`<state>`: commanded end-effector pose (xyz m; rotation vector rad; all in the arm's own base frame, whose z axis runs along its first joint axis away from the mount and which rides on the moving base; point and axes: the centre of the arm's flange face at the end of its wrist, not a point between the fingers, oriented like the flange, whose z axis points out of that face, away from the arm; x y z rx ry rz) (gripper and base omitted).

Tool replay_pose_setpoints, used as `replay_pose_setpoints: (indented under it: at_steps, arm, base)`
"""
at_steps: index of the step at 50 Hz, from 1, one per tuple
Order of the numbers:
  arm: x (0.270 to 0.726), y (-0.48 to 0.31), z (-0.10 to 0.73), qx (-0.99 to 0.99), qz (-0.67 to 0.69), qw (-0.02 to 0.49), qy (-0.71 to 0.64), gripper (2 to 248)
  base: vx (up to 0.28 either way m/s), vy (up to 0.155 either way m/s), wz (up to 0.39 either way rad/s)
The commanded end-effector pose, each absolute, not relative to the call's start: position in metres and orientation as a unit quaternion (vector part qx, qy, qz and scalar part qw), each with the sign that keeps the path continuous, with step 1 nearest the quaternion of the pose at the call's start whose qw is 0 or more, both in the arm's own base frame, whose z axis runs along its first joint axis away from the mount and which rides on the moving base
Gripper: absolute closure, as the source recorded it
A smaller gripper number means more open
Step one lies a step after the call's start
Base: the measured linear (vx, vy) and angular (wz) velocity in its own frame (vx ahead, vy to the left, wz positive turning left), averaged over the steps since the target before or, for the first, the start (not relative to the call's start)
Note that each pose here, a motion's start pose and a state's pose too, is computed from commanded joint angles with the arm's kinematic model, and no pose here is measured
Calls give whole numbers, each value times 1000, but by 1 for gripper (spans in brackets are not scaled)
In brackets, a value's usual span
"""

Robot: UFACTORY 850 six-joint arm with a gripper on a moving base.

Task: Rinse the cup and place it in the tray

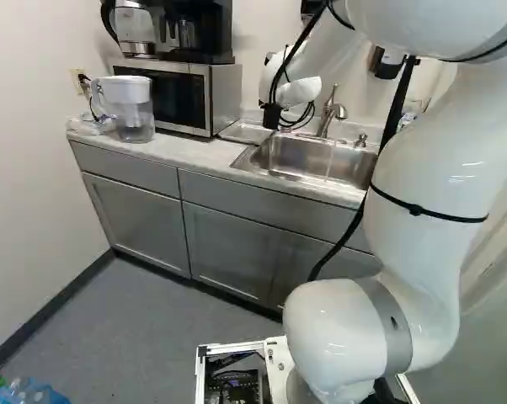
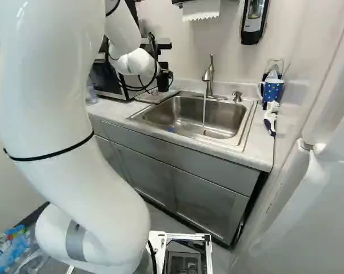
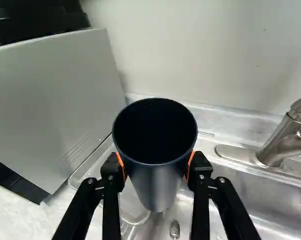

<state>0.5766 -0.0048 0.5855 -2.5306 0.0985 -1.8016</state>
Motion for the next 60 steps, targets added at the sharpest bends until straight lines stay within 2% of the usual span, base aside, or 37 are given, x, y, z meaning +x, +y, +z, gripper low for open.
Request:
replay_pose_setpoints:
  at_steps: [36, 60]
  arm:
    - [647, 27, 562, -817, -575, 31, 11, 124]
    - [652, 28, 534, -830, -557, 30, 11, 124]
  base:
    - [0, 0, 0]
    - [0, 0, 0]
